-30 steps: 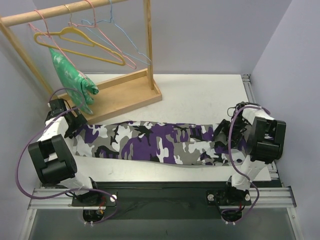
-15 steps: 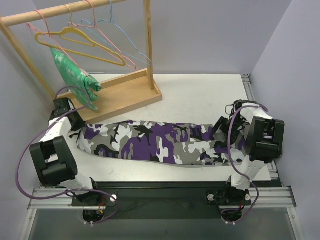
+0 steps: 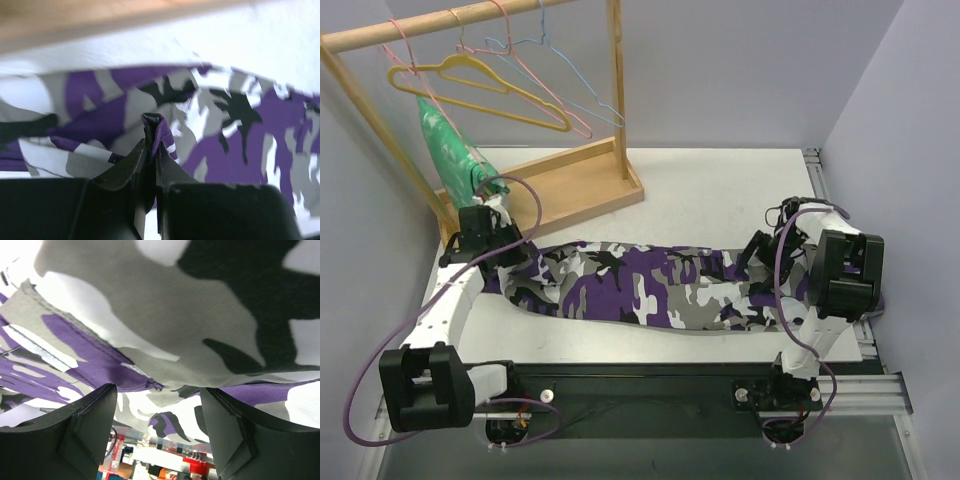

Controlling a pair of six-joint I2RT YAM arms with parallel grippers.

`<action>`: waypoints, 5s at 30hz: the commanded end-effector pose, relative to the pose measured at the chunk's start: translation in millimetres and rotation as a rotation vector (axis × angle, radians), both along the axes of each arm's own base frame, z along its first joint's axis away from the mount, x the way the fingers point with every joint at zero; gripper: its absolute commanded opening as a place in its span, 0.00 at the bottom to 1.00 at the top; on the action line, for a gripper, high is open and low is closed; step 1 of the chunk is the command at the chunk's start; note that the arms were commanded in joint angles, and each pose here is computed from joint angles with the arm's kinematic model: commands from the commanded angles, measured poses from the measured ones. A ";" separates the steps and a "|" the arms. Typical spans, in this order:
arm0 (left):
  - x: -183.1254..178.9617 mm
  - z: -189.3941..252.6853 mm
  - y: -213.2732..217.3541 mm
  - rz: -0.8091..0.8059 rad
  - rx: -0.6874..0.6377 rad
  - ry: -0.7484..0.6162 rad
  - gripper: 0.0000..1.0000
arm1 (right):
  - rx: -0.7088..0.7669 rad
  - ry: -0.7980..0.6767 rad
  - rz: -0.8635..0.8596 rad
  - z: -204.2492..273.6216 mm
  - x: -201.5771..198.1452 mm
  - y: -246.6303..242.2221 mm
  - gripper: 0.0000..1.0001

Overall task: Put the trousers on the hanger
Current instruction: Fold the trousers at the center of the board.

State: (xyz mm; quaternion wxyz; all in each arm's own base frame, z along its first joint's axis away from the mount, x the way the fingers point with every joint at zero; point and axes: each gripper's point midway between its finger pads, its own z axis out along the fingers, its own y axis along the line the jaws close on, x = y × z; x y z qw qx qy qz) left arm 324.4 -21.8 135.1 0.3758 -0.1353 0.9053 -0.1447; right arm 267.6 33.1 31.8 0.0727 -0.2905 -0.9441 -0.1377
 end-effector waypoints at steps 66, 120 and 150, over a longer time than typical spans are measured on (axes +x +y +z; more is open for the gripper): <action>44.2 -71.3 88.4 0.469 0.118 0.030 0.95 | -0.008 -0.019 0.041 27.4 -4.2 11.0 0.68; 34.9 -78.7 66.1 0.506 -0.045 -0.080 0.95 | -0.009 -0.006 0.070 29.6 -5.2 17.2 0.68; -71.8 -99.3 76.5 0.821 -0.044 0.225 0.96 | -0.006 0.015 0.082 21.4 -1.3 17.0 0.68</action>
